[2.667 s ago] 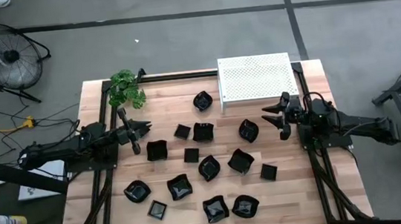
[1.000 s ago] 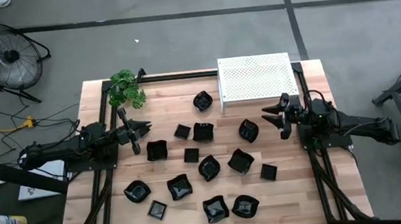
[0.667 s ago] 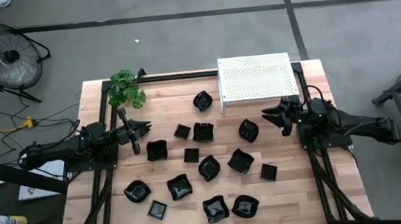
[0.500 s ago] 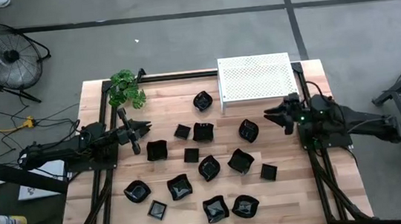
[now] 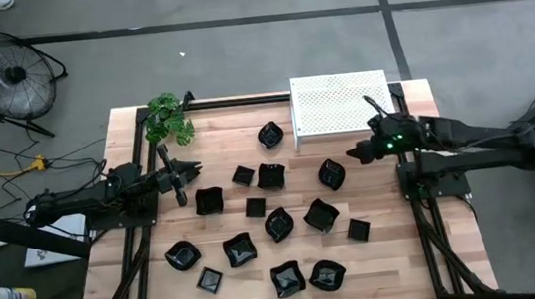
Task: Pick & Place Mini shaped plates
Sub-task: Put the leaf-shaped plate on the shelf
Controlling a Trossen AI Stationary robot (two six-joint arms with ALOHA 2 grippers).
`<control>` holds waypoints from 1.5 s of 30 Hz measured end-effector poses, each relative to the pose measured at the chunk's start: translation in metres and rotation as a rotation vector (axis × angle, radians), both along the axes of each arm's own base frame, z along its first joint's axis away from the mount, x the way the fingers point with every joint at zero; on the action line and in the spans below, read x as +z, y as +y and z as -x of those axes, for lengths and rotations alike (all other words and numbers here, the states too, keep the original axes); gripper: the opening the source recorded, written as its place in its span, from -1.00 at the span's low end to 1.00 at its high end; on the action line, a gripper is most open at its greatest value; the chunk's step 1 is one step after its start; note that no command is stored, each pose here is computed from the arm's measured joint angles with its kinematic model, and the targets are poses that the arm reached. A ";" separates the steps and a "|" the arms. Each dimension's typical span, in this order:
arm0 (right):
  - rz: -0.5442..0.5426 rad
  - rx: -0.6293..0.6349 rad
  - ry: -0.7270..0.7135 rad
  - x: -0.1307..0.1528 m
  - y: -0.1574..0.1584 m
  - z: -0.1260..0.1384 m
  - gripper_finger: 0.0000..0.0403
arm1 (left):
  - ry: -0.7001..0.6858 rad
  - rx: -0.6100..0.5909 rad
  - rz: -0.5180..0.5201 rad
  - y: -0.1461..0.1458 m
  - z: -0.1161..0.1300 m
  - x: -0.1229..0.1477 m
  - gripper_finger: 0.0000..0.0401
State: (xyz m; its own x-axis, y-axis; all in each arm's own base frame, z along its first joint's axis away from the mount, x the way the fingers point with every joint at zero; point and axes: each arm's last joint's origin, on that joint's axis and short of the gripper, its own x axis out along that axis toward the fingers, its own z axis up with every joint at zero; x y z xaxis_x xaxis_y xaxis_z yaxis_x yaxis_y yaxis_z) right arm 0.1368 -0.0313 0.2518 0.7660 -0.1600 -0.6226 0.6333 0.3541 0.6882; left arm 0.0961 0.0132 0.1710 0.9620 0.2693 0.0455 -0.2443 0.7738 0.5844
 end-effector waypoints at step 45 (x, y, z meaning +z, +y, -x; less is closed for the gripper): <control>-0.395 -0.179 0.558 -0.092 0.002 -0.068 -0.26 | 0.000 0.000 0.000 0.000 0.000 0.000 -0.77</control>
